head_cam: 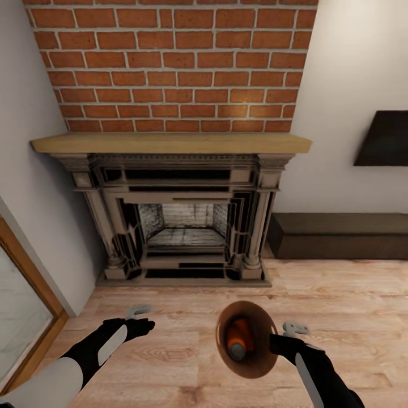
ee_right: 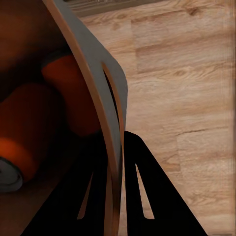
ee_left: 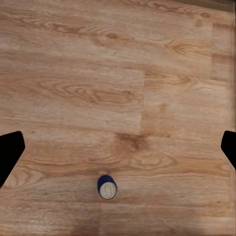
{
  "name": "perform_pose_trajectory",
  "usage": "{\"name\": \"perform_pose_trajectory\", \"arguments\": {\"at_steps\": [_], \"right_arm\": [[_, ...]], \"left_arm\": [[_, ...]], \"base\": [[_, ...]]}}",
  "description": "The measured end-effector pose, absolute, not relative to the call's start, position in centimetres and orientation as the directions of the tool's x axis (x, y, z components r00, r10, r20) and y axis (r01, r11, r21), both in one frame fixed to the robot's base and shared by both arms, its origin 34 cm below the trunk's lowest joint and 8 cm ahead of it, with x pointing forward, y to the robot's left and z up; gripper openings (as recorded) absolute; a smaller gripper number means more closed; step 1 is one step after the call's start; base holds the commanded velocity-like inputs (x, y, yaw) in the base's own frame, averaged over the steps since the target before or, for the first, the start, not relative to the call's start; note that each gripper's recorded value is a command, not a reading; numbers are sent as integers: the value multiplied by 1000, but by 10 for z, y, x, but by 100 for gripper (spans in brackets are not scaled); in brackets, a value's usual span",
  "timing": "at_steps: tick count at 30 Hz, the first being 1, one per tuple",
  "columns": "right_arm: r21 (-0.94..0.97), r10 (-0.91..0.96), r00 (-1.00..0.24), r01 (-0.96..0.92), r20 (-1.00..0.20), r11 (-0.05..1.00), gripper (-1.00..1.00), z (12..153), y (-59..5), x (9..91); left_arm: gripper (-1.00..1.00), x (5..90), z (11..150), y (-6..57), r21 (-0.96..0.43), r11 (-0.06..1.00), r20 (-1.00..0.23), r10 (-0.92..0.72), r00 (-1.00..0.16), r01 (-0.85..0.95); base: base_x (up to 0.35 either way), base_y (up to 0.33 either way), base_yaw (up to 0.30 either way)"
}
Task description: Put the three can of soda from the living room inside the tash can in the kitchen.
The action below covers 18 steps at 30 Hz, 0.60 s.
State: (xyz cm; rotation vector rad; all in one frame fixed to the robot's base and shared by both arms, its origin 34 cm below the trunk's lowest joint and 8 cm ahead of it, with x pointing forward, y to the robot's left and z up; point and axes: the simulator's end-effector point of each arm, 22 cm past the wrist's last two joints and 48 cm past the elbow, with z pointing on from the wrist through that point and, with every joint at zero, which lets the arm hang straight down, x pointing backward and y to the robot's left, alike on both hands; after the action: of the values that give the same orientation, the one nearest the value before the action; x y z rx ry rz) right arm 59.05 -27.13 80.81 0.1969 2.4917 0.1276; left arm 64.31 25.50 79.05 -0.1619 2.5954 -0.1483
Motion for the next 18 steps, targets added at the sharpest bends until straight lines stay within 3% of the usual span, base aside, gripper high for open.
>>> {"name": "perform_pose_trajectory", "arguments": {"at_steps": [14, 18], "right_arm": [[147, 171, -786, 102, -594, 984, -100, 813, -269, 593], [146, 169, -785, 101, -596, 984, -100, 814, -270, 593]], "left_arm": [[100, 645, 796, 255, -139, 987, -512, -145, -847, -84], [100, 646, 797, 255, -140, 987, -513, -145, -846, -84]], "base": [[-24, 123, -299], [-84, 126, -161]]}}
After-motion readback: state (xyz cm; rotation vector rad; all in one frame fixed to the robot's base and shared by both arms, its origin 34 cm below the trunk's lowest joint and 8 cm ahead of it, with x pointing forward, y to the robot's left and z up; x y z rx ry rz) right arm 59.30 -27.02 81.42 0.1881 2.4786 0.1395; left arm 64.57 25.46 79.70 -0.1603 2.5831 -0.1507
